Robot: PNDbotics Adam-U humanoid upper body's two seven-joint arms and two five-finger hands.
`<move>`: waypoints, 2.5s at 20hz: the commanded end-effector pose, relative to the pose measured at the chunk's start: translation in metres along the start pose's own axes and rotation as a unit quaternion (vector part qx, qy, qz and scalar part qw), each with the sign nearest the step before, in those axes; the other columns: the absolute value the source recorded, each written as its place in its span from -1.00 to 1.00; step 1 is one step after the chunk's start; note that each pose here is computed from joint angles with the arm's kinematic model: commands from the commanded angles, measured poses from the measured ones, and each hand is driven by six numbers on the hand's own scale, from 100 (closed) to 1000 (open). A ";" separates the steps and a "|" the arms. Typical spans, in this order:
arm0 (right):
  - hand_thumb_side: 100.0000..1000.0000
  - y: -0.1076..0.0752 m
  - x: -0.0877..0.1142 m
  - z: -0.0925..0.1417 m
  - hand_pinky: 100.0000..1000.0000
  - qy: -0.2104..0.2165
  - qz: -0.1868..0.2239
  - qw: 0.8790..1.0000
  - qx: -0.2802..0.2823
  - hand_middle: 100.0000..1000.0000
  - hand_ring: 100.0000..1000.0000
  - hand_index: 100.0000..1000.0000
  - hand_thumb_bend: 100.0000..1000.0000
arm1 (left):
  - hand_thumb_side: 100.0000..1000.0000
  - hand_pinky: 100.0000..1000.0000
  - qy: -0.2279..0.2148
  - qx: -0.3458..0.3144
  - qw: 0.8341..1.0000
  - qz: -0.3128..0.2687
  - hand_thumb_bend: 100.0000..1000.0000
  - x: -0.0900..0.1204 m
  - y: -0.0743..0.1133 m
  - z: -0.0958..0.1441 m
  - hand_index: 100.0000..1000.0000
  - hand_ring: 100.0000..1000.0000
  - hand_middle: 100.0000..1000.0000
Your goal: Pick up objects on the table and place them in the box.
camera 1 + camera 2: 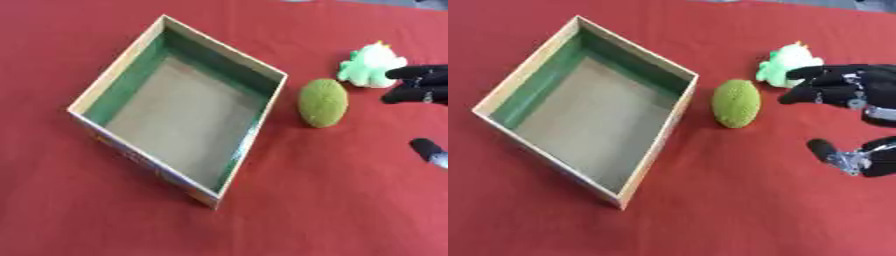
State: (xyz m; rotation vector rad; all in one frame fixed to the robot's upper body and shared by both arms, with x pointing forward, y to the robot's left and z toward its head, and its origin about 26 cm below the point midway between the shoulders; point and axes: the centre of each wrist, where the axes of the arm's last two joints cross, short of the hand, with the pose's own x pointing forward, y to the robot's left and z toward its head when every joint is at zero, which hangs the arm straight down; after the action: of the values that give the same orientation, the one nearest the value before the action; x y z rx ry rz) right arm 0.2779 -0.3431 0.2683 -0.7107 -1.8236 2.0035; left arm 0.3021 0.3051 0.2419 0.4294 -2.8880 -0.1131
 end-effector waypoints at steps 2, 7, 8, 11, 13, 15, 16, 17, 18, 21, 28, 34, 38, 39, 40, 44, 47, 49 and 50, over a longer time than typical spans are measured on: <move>-0.66 -0.016 0.003 -0.007 0.73 -0.009 0.024 1.000 -0.001 0.60 1.00 0.90 -1.00 | 0.30 0.65 -0.016 -0.008 1.000 0.007 -0.82 0.005 0.000 -0.008 0.81 0.55 0.38; -0.66 -0.024 0.006 -0.019 0.73 -0.017 0.034 0.999 -0.007 0.60 1.00 0.90 -1.00 | 0.30 0.65 -0.014 -0.011 1.000 0.012 -0.82 0.006 -0.002 -0.008 0.81 0.56 0.38; -0.66 -0.025 0.006 -0.020 0.73 -0.018 0.034 0.999 -0.007 0.60 1.00 0.90 -1.00 | 0.30 0.65 -0.014 -0.011 1.000 0.012 -0.82 0.006 -0.002 -0.009 0.81 0.56 0.38; -0.66 -0.026 0.006 -0.021 0.73 -0.019 0.034 0.999 -0.006 0.60 1.00 0.90 -1.00 | 0.30 0.65 -0.014 -0.011 1.000 0.013 -0.82 0.006 -0.002 -0.009 0.81 0.56 0.38; -0.66 -0.026 0.006 -0.022 0.73 -0.019 0.033 0.999 -0.006 0.60 1.00 0.90 -1.00 | 0.30 0.65 -0.014 -0.011 1.000 0.013 -0.82 0.006 -0.002 -0.009 0.81 0.56 0.38; -0.68 -0.028 0.007 -0.024 0.78 -0.024 0.034 0.999 -0.012 0.63 1.00 0.94 -1.00 | 0.30 0.65 -0.014 -0.011 1.000 0.018 -0.81 0.006 -0.004 -0.009 0.81 0.56 0.39; -0.69 -0.030 0.008 -0.027 0.79 -0.029 0.034 0.999 -0.018 0.62 1.00 0.94 -1.00 | 0.30 0.65 -0.014 -0.013 1.000 0.023 -0.82 0.006 -0.006 -0.010 0.81 0.56 0.39; -0.70 -0.031 0.009 -0.032 0.81 -0.035 0.032 0.999 -0.021 0.61 1.00 0.94 -1.00 | 0.30 0.65 -0.014 -0.014 0.999 0.025 -0.82 0.006 -0.006 -0.010 0.81 0.56 0.39; -0.71 -0.033 0.010 -0.036 0.83 -0.039 0.028 0.999 -0.022 0.60 1.00 0.94 -1.00 | 0.30 0.65 -0.013 -0.015 0.999 0.026 -0.81 0.006 -0.007 -0.010 0.81 0.56 0.39; -0.72 -0.034 0.005 -0.048 0.86 -0.047 0.007 0.999 -0.019 0.57 1.00 0.95 -1.00 | 0.30 0.65 -0.013 -0.016 0.999 0.029 -0.81 0.006 -0.007 -0.010 0.81 0.56 0.39; -0.73 -0.032 -0.024 -0.065 0.91 -0.046 -0.021 0.999 0.005 0.56 1.00 0.95 -1.00 | 0.30 0.65 -0.010 -0.019 0.999 0.035 -0.82 0.006 -0.008 -0.011 0.81 0.56 0.39; -0.73 -0.031 -0.048 -0.083 0.93 -0.034 -0.047 0.998 0.028 0.56 1.00 0.96 -1.00 | 0.31 0.65 -0.008 -0.020 0.999 0.038 -0.82 0.006 -0.010 -0.010 0.80 0.56 0.39; -0.72 -0.029 -0.062 -0.089 0.98 -0.026 -0.051 0.997 0.055 0.58 1.00 1.00 -1.00 | 0.31 0.65 -0.006 -0.020 0.999 0.040 -0.82 0.006 -0.010 -0.010 0.80 0.56 0.39; -0.70 -0.027 -0.064 -0.090 0.99 -0.025 -0.052 0.996 0.064 0.59 1.00 1.00 -1.00 | 0.31 0.65 -0.006 -0.020 0.999 0.040 -0.82 0.006 -0.010 -0.010 0.80 0.56 0.39; -0.68 -0.026 -0.066 -0.091 1.00 -0.024 -0.053 0.996 0.073 0.59 1.00 1.00 -1.00 | 0.31 0.65 -0.006 -0.020 0.999 0.041 -0.82 0.006 -0.010 -0.010 0.80 0.56 0.39; -0.56 -0.021 -0.070 -0.093 1.00 -0.026 -0.053 0.992 0.108 0.61 1.00 1.00 -1.00 | 0.31 0.65 -0.005 -0.021 0.999 0.041 -0.82 0.006 -0.010 -0.010 0.80 0.56 0.39; -0.53 -0.023 -0.072 -0.095 1.00 -0.028 -0.046 0.990 0.131 0.62 1.00 1.00 -1.00 | 0.32 0.65 -0.004 -0.022 0.999 0.042 -0.83 0.006 -0.011 -0.010 0.80 0.56 0.39; -0.47 -0.024 -0.075 -0.096 1.00 -0.026 -0.043 0.988 0.144 0.63 1.00 1.00 -1.00 | 0.32 0.65 -0.004 -0.022 0.999 0.043 -0.83 0.006 -0.011 -0.010 0.80 0.56 0.39; -0.45 -0.024 -0.077 -0.095 1.00 -0.023 -0.043 0.987 0.150 0.64 1.00 1.00 -1.00 | 0.32 0.65 -0.004 -0.022 0.999 0.043 -0.83 0.006 -0.011 -0.010 0.80 0.56 0.39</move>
State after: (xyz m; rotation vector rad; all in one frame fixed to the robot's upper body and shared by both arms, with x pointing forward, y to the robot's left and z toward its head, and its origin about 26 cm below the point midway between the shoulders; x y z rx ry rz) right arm 0.3940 -0.2984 0.2837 -0.4626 -1.5546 2.1033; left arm 0.3049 0.2941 0.2432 0.3082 -2.8686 -0.1484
